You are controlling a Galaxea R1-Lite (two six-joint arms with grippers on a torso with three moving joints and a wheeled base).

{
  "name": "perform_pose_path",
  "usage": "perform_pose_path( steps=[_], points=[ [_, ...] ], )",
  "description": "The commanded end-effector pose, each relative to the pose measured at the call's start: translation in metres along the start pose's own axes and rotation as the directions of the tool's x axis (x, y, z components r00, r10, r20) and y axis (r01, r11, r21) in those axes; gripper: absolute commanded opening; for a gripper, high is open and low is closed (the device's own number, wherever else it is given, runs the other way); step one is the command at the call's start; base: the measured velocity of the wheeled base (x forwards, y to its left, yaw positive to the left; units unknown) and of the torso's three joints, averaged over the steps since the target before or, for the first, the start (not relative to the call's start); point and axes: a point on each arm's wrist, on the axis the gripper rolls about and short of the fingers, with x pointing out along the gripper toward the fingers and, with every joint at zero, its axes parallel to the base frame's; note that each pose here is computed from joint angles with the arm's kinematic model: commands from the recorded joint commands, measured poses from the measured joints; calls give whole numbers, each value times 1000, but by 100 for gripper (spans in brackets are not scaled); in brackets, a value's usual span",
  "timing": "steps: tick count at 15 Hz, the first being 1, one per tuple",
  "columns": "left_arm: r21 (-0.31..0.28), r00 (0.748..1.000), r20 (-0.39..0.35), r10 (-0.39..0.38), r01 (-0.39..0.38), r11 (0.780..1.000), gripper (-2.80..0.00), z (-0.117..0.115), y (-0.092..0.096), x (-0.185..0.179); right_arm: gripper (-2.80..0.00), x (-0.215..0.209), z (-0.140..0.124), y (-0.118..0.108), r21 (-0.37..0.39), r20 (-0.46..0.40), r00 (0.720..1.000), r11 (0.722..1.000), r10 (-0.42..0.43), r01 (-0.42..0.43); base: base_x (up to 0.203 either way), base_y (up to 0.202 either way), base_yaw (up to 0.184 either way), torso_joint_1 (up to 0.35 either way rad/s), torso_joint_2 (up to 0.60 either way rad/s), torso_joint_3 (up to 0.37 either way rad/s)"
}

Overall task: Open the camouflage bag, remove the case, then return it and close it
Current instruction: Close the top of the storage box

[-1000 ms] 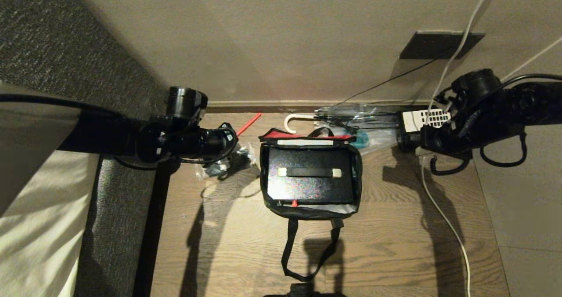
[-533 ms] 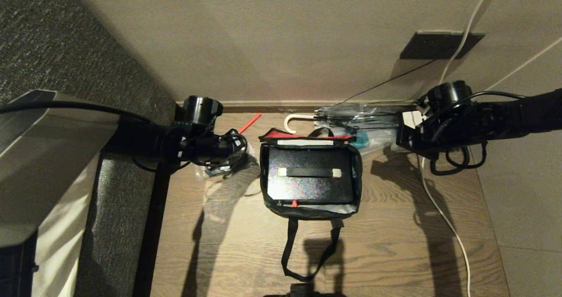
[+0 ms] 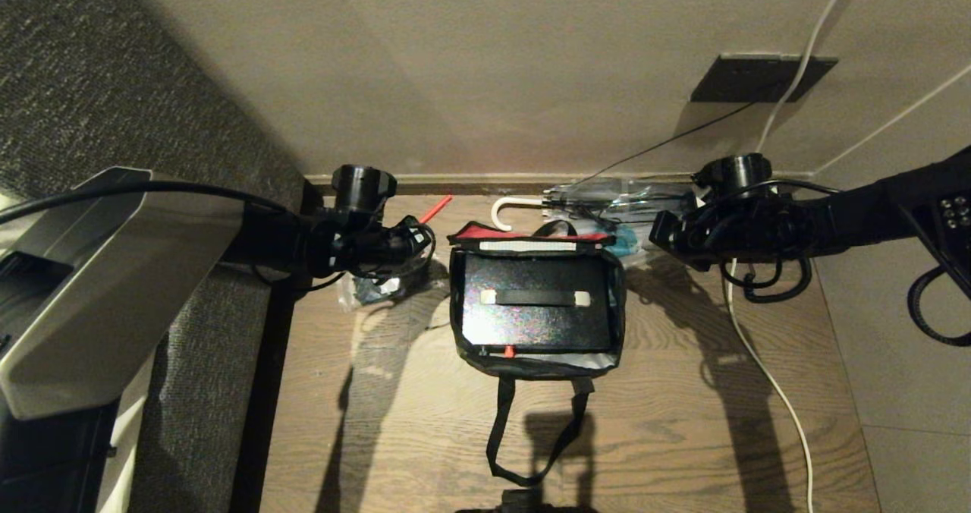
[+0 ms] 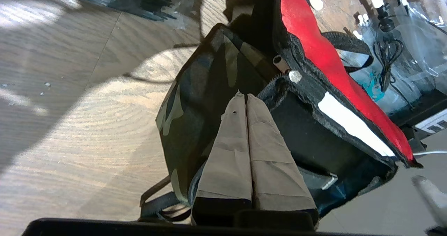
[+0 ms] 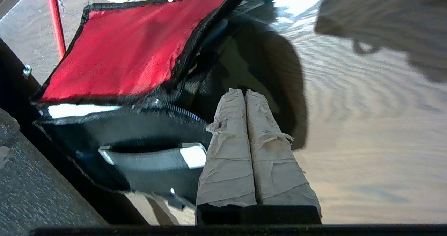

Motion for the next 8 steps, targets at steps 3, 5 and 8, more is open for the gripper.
perform_pose_path(
  steps=[3,5,8],
  points=[
    [-7,1000,4,5,-5,1000,-280,1,3,4,0,30,-6,7,29,13,998,998,64,-64,0,0,0,0,0,0],
    [-4,1000,12,5,-5,1000,-280,3,2,4,0,31,-5,8,37,8,997,996,83,-83,0,0,0,0,0,0],
    [-5,1000,19,9,-9,1000,-280,3,1,4,0,38,-5,8,129,5,994,985,112,-112,0,0,0,0,0,0]
  ],
)
